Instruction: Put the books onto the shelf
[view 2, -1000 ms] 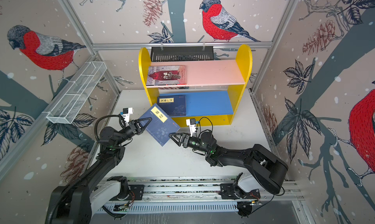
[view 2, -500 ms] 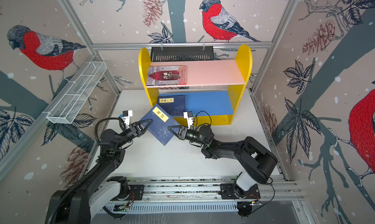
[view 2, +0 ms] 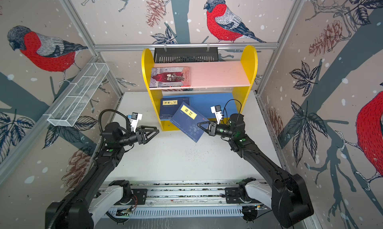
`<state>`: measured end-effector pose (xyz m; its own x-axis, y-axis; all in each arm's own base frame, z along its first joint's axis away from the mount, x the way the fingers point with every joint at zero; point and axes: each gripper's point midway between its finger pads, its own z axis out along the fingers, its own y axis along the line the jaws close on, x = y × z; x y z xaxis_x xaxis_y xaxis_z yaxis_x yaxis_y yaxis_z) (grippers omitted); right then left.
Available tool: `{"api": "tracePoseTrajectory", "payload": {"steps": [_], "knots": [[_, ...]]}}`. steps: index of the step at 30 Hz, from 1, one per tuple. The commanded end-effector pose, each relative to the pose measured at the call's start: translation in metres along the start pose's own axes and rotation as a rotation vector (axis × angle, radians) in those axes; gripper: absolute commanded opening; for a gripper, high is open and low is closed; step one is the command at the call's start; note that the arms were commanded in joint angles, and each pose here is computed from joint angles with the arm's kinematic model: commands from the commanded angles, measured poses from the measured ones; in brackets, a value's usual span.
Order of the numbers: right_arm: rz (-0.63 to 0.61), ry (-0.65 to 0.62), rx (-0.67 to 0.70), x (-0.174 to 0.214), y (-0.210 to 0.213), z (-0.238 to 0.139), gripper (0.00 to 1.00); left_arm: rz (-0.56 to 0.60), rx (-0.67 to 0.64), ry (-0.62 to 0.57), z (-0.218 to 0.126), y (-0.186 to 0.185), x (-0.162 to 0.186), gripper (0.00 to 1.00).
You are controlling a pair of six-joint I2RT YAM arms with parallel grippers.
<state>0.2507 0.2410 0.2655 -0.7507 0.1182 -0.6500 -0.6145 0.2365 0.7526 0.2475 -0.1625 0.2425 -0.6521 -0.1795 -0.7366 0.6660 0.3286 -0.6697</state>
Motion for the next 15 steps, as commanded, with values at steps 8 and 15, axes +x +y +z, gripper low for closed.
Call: {"api": "tracePoseTrajectory", "payload": {"steps": [8,15], "knots": [[-0.038,0.284,-0.206,0.054,0.044,-0.005,0.01,0.029,0.22,0.158,0.018,-0.035,0.021,0.92],[-0.06,0.381,-0.231,0.068,0.058,0.02,0.02,0.019,0.242,0.19,0.024,-0.041,0.027,0.89]]}}
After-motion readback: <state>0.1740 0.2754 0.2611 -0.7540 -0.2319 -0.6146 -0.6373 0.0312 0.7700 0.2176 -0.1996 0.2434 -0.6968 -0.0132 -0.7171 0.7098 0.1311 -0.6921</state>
